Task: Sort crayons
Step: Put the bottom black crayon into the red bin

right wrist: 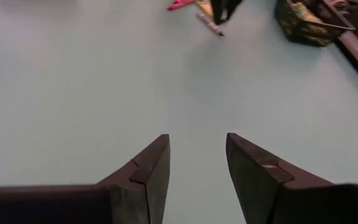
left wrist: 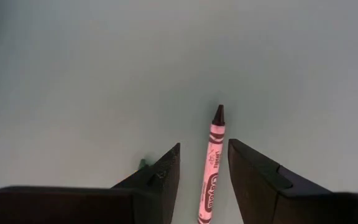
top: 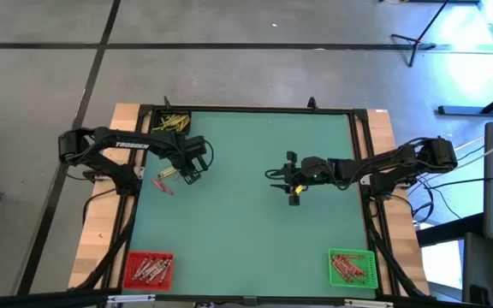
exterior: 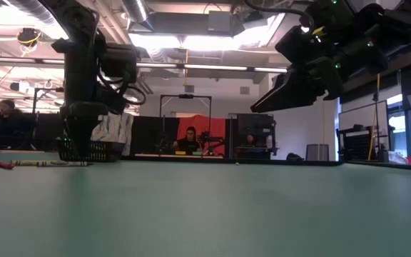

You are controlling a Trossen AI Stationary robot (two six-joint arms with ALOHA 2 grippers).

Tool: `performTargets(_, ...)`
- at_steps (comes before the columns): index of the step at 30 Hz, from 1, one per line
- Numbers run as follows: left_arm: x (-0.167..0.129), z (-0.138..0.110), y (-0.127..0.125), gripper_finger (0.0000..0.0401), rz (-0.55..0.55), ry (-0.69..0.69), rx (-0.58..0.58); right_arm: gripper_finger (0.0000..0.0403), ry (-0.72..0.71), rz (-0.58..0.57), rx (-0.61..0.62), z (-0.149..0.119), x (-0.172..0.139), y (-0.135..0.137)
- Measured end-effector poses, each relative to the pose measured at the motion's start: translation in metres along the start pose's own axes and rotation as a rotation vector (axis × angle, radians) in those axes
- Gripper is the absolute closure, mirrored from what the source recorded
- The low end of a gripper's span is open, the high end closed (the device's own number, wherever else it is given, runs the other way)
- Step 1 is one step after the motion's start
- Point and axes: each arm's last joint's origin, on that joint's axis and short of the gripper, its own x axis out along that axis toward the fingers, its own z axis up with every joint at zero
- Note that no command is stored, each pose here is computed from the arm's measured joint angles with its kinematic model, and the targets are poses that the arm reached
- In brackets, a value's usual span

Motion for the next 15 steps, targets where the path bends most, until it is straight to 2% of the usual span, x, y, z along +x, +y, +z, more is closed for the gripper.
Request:
performTargets(5,0.006,0.003,0.001,0.0282,-0.036,0.026,0.019,0.0249,0.014,0.078,0.026,-0.005,0.005,0.004)
performTargets(11,0.019,0.006,0.0,0.0283,-0.066,0.081,0.043,0.0249,0.094,0.112,0.065,-0.024,0.023,0.008)
performTargets(15,0.026,0.007,-0.002,0.0306,-0.066,0.123,0.074,0.0249,0.057,0.132,0.059,-0.026,0.031,0.012)
